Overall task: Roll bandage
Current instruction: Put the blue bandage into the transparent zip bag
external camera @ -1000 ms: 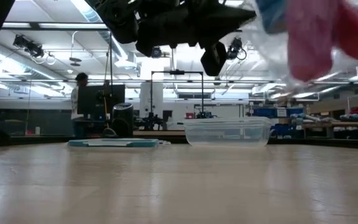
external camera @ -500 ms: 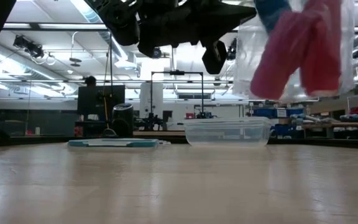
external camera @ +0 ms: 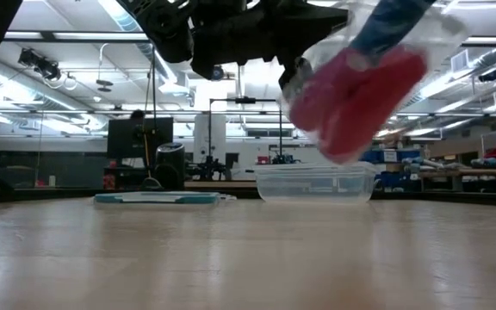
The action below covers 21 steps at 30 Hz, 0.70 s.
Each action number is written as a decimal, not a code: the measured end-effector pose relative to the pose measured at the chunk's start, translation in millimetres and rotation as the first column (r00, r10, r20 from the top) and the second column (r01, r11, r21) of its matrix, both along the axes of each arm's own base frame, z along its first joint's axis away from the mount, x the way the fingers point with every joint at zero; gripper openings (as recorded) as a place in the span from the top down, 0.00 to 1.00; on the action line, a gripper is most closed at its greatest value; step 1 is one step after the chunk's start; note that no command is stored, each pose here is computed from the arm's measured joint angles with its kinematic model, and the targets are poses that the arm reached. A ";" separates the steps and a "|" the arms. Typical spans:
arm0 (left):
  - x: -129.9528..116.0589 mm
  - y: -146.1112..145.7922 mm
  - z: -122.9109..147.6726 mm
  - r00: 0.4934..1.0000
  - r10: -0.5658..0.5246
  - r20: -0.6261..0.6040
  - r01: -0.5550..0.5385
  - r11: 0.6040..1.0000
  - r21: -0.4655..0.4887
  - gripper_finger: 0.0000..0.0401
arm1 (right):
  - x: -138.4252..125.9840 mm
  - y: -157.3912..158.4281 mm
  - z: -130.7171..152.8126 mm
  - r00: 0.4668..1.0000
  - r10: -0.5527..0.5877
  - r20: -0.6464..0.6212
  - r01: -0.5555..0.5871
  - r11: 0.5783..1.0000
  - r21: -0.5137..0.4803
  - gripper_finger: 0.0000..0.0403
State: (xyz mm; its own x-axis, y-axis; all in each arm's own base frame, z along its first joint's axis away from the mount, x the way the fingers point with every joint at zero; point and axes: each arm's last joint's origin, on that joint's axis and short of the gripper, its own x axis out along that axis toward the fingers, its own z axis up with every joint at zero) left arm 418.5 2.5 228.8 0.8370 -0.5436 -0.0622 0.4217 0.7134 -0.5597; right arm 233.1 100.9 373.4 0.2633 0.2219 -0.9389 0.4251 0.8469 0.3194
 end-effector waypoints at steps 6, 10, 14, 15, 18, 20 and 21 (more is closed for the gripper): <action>0.0 0.3 -2.0 1.000 0.012 -0.022 -0.012 1.000 0.000 1.00 | 5.3 7.5 13.5 0.991 -0.026 0.134 0.035 0.998 -0.061 0.58; -0.3 1.2 -7.0 0.997 0.034 -0.065 -0.033 0.999 0.018 1.00 | 7.7 14.8 22.6 0.970 -0.005 0.244 0.027 0.996 -0.087 0.58; -0.4 1.5 -9.4 0.995 0.047 -0.088 -0.045 0.999 0.024 1.00 | 12.7 15.3 22.8 0.963 -0.018 0.268 0.042 0.995 -0.086 0.58; -0.4 1.6 -9.2 0.995 0.052 -0.087 -0.050 0.998 0.025 1.00 | 15.9 14.6 20.8 0.965 -0.022 0.262 0.047 0.995 -0.091 0.58; -0.2 2.0 -9.4 0.994 0.068 -0.088 -0.066 0.997 0.029 1.00 | 29.4 16.0 8.7 0.977 -0.005 0.215 0.028 0.994 -0.105 0.58; -0.2 2.1 -9.6 0.994 0.070 -0.089 -0.068 0.997 0.029 1.00 | 38.7 16.7 -1.6 0.985 0.017 0.169 0.004 0.992 -0.124 0.58; -0.2 2.1 -9.6 0.993 0.071 -0.089 -0.069 0.997 0.029 1.00 | 42.7 16.3 -7.6 0.991 0.027 0.135 -0.008 0.990 -0.138 0.58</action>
